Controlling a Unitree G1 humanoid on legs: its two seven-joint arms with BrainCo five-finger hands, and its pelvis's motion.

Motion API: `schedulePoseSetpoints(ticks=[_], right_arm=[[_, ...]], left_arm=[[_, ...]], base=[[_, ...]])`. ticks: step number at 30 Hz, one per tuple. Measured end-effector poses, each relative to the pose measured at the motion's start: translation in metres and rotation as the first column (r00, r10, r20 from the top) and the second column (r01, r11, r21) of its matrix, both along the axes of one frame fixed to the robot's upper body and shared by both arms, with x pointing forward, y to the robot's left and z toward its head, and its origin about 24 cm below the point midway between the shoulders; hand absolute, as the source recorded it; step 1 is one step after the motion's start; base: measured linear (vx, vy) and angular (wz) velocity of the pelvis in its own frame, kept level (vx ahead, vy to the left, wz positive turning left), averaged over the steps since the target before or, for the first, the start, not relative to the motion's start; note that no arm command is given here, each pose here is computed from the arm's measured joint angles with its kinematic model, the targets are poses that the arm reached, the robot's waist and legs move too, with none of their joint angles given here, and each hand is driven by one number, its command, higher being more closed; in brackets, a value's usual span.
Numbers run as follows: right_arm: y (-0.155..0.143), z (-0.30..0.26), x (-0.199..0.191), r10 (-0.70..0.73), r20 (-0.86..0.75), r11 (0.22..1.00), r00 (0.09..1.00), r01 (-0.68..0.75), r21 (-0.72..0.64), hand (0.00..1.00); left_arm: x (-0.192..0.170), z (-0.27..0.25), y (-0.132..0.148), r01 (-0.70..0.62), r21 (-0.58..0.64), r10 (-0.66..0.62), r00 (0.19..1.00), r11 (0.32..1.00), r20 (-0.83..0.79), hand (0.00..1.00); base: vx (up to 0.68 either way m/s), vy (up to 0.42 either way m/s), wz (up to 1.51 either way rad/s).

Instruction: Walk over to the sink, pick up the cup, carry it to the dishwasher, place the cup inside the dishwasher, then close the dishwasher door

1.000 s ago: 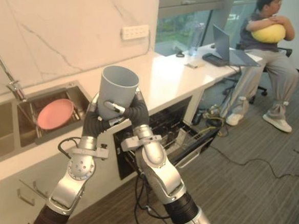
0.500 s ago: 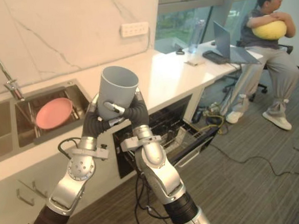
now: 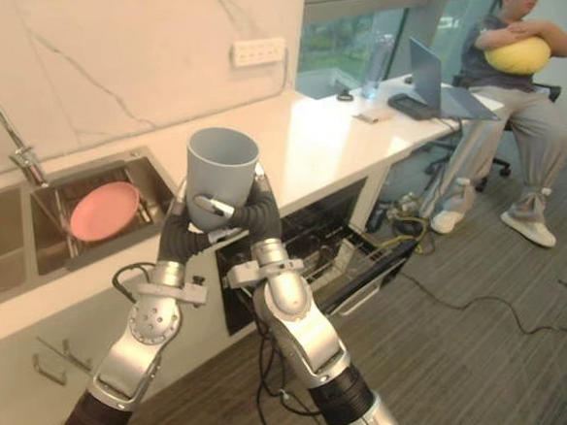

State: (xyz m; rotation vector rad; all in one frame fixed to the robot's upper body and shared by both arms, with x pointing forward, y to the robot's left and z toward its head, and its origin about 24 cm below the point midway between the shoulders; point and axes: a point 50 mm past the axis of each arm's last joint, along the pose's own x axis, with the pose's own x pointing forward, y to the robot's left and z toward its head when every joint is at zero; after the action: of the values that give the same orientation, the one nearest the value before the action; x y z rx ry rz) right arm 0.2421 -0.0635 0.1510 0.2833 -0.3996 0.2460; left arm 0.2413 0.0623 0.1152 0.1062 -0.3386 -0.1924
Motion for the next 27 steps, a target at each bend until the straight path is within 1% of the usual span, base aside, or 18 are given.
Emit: schedulePoseSetpoints(ticks=[7, 11, 14, 17, 20, 23, 27], right_arm=[[0.000, -0.004, 0.002, -0.008, -0.019, 1.000, 1.000, 0.008, -0.003, 1.00], [-0.001, -0.003, 0.002, -0.014, -0.019, 1.000, 1.000, 0.014, 0.003, 1.00], [-0.002, -0.004, 0.003, -0.021, -0.020, 1.000, 1.000, 0.021, 0.005, 1.00], [-0.002, -0.006, 0.004, -0.026, -0.026, 1.000, 0.999, 0.026, 0.006, 1.00], [-0.001, -0.006, 0.004, -0.024, -0.028, 0.999, 0.999, 0.024, 0.022, 1.00], [0.003, -0.008, 0.006, -0.021, -0.045, 0.999, 0.999, 0.023, 0.046, 1.00], [-0.001, -0.007, 0.007, -0.037, -0.053, 0.997, 0.998, 0.040, 0.064, 1.00]], left_arm=[[-0.002, -0.005, 0.001, 0.009, -0.023, -0.009, 0.999, 1.000, -0.032, 0.00], [-0.003, -0.008, -0.002, -0.015, -0.050, 0.014, 1.000, 0.999, -0.023, 0.00], [-0.001, -0.018, -0.006, -0.043, -0.061, 0.040, 0.998, 0.997, -0.045, 0.00], [0.001, -0.036, -0.006, -0.079, -0.040, 0.075, 0.994, 0.996, -0.085, 0.00], [0.001, -0.051, -0.010, -0.082, -0.004, 0.081, 0.988, 0.997, -0.130, 0.00], [0.001, -0.060, -0.013, -0.093, 0.000, 0.092, 0.984, 0.996, -0.150, 0.00], [0.001, -0.073, -0.011, -0.121, 0.021, 0.123, 0.974, 0.992, -0.189, 0.00]], base=[[0.00, 0.000, 0.00], [0.00, 0.000, 0.00], [0.00, 0.000, 0.00], [0.00, -0.004, -0.03], [0.00, -0.002, -0.01], [0.00, 0.002, -0.04], [0.00, 0.002, -0.04]])
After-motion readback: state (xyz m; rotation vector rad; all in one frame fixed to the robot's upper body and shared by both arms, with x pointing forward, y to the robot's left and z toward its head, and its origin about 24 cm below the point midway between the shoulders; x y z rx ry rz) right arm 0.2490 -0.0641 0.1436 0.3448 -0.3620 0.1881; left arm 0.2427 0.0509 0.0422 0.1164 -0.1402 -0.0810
